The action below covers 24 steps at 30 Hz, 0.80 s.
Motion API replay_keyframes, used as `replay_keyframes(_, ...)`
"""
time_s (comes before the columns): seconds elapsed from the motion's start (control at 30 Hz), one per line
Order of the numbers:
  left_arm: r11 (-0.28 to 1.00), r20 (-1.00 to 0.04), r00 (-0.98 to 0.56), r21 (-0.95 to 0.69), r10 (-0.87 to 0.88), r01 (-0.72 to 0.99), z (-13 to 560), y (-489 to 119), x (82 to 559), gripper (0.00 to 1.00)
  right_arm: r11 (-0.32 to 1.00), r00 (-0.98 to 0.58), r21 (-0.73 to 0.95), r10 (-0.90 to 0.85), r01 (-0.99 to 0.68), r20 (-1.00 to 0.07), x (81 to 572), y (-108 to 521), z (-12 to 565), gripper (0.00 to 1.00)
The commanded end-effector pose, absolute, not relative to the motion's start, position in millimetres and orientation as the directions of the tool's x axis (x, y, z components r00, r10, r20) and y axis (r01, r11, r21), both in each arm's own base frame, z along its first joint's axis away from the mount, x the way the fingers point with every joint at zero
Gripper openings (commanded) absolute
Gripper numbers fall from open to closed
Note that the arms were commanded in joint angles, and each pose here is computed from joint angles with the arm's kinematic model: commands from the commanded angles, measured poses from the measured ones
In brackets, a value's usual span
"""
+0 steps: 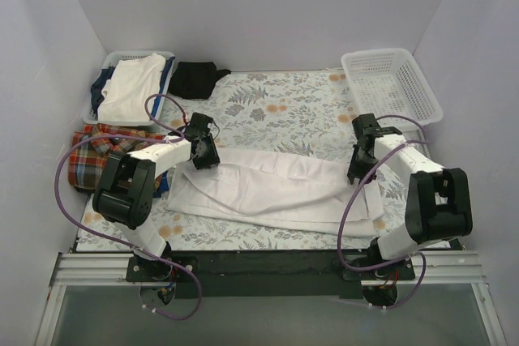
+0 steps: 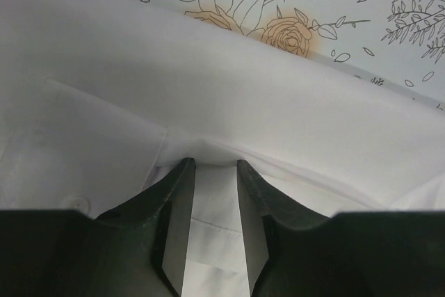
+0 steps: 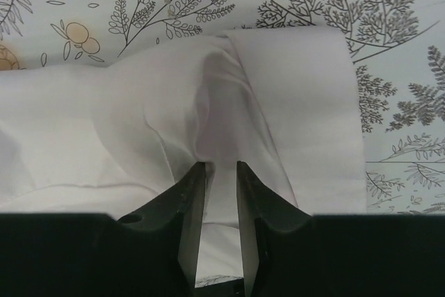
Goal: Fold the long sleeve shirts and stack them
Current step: Fold the shirt
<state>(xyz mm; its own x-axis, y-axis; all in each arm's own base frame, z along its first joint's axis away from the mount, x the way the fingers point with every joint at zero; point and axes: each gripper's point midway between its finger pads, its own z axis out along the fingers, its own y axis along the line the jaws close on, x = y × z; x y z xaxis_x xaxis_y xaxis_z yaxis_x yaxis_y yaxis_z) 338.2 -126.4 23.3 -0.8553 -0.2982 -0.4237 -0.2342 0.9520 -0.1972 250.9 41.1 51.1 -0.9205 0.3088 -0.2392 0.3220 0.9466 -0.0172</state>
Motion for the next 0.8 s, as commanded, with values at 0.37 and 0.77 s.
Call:
replay_keyframes(0.37,0.954,-0.349,-0.888,-0.075,-0.298,-0.291,5.9,-98.3,306.9,0.32,0.917,-0.925,-0.129,0.363,0.377,-0.115,226.6,20.4,-1.4,0.19)
replay_keyframes(0.77,0.939,-0.337,-0.878,-0.062,-0.339,-0.339,7.8,-85.6,307.0,0.33,0.83,-0.849,-0.178,0.516,0.528,-0.111,212.9,-12.2,-2.2,0.13)
